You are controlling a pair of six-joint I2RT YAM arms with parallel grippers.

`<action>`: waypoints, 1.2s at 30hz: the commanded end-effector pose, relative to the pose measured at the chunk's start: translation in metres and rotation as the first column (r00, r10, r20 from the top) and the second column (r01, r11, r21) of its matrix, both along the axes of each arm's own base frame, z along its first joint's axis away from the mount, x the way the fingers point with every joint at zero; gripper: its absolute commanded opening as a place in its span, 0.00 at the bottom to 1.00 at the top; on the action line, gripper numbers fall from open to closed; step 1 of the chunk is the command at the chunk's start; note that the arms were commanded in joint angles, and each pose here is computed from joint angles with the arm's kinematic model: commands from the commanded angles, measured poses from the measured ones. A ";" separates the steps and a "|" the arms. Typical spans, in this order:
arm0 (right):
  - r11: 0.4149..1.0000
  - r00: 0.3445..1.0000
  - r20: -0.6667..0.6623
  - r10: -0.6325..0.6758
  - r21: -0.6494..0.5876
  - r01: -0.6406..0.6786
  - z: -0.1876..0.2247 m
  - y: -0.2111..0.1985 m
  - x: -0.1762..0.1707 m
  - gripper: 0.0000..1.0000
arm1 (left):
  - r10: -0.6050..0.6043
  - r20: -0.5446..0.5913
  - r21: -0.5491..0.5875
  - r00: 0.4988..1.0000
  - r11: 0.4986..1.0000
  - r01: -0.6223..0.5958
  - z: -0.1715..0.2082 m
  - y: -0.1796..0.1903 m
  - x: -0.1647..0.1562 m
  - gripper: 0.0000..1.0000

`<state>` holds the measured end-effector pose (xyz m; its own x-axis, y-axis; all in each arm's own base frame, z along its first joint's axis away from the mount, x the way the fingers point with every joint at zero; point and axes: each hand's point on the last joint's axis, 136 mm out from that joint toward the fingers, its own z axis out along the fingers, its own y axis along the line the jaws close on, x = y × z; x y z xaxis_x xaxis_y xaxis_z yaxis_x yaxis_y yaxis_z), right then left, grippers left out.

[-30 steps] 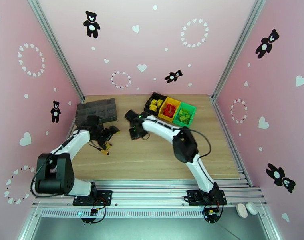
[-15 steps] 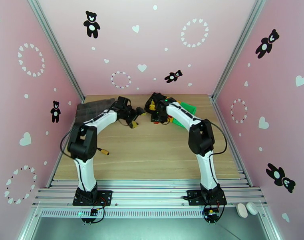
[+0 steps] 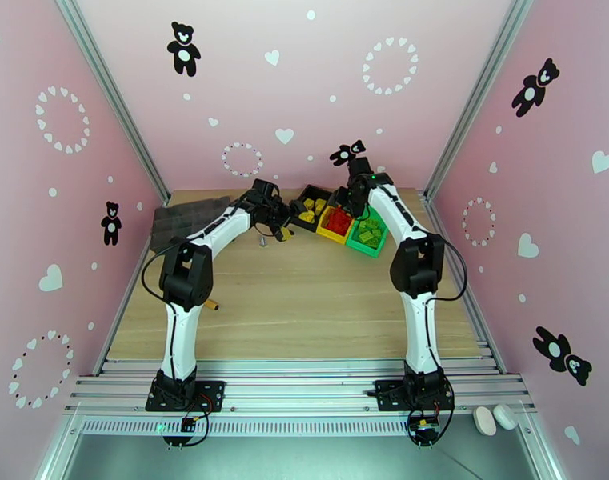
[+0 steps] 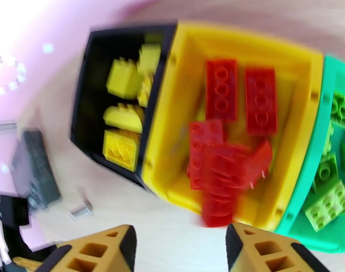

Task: Sort the legos into containers by color

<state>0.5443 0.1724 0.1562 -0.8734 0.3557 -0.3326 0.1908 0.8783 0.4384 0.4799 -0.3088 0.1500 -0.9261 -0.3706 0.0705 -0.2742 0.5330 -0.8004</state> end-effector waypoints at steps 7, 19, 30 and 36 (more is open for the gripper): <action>0.999 0.999 -0.022 0.032 -0.019 -0.032 0.002 0.004 -0.015 0.71 | -0.018 0.077 0.158 0.997 0.987 0.006 0.018 0.036 -0.024 0.94; 0.940 0.984 0.097 0.151 -0.322 -0.113 0.051 -0.014 -0.112 0.92 | -0.041 0.369 0.520 0.928 0.837 -0.170 0.065 0.143 -0.085 0.98; 0.848 0.873 0.484 -0.055 -0.439 0.296 0.118 -0.115 -0.186 0.99 | -0.002 0.825 0.466 0.564 0.567 -0.679 0.153 0.244 -0.116 0.98; 0.657 0.780 0.583 -0.226 -0.500 0.564 0.110 -0.190 -0.219 0.99 | -0.028 0.846 0.505 0.532 0.363 -0.783 0.186 0.282 -0.119 0.98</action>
